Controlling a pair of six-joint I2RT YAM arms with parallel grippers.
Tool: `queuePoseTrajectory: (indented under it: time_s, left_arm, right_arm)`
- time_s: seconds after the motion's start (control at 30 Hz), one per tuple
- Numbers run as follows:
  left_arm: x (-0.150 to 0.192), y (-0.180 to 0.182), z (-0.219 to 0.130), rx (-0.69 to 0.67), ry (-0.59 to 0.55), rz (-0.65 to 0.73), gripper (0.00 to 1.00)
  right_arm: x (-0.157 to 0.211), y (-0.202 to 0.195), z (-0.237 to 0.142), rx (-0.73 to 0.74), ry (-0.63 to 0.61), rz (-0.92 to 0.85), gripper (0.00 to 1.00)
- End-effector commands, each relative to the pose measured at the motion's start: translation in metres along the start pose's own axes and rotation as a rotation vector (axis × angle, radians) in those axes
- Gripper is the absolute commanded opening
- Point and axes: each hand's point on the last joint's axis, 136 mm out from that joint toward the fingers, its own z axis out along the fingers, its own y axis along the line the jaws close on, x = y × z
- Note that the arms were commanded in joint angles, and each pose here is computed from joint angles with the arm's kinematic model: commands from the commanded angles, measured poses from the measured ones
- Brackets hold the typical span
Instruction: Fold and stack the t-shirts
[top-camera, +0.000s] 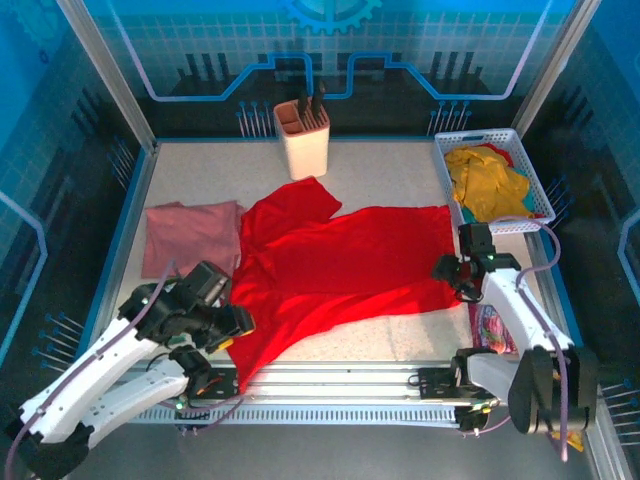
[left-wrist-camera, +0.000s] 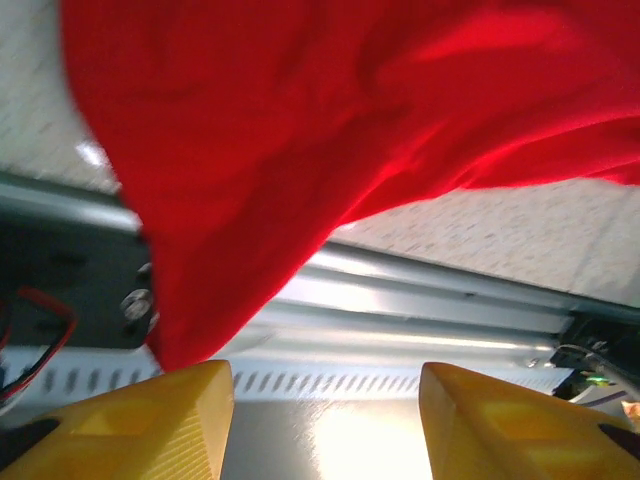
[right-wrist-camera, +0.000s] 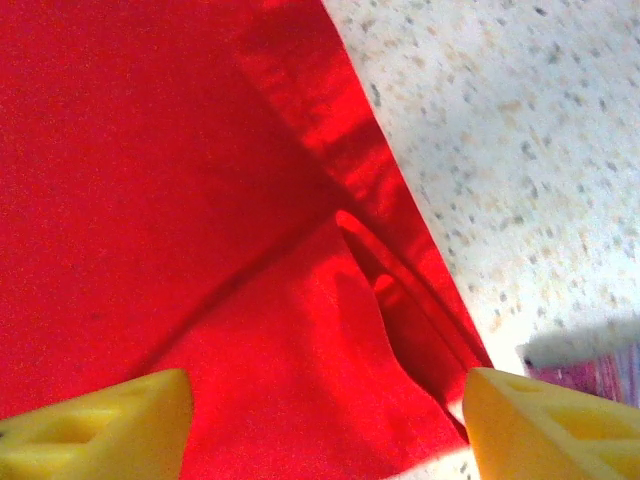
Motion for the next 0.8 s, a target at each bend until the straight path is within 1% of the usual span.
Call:
queuePoseTrajectory:
  time_s: [0.0,0.13,0.23,0.3,0.4,0.53,0.57,0.63,0.67,0.7,0.77]
  left_arm:
    - [-0.039,-0.05,-0.003,0.118,-0.117,0.104,0.53]
    - [-0.064,-0.073,0.0,0.172,-0.107,0.121,0.52]
    - [-0.077,-0.081,-0.002,0.186,-0.119,0.141,0.52]
    - [-0.082,-0.081,-0.001,0.175,-0.122,0.153,0.52]
    - [-0.086,-0.077,0.001,0.156,-0.119,0.164,0.52]
    - [-0.088,-0.073,0.003,0.158,-0.128,0.161,0.52]
    - [-0.089,-0.072,0.003,0.159,-0.131,0.157,0.52]
    - [-0.091,-0.071,0.003,0.16,-0.135,0.156,0.51]
    - [-0.091,-0.07,0.002,0.161,-0.136,0.156,0.51]
    - [-0.092,-0.071,0.003,0.163,-0.138,0.157,0.51]
    - [-0.093,-0.071,0.003,0.167,-0.138,0.159,0.51]
  right_arm:
    - [-0.017,0.007,0.005,0.009,-0.003,-0.035,0.68]
    - [-0.015,0.004,0.015,0.042,0.037,-0.046,0.65]
    - [-0.015,0.002,0.022,0.06,0.053,-0.055,0.64]
    - [-0.017,0.002,0.025,0.07,0.059,-0.057,0.62]
    - [-0.018,0.007,0.03,0.056,0.086,-0.062,0.55]
    - [-0.015,0.008,0.034,0.058,0.111,-0.07,0.42]
    - [-0.014,0.009,0.035,0.052,0.12,-0.075,0.34]
    - [-0.011,0.009,0.034,0.049,0.135,-0.078,0.27]
    - [-0.009,0.008,0.034,0.049,0.137,-0.081,0.19]
    - [-0.008,0.008,0.033,0.051,0.14,-0.081,0.15]
    - [-0.005,0.004,0.029,0.059,0.142,-0.078,0.03]
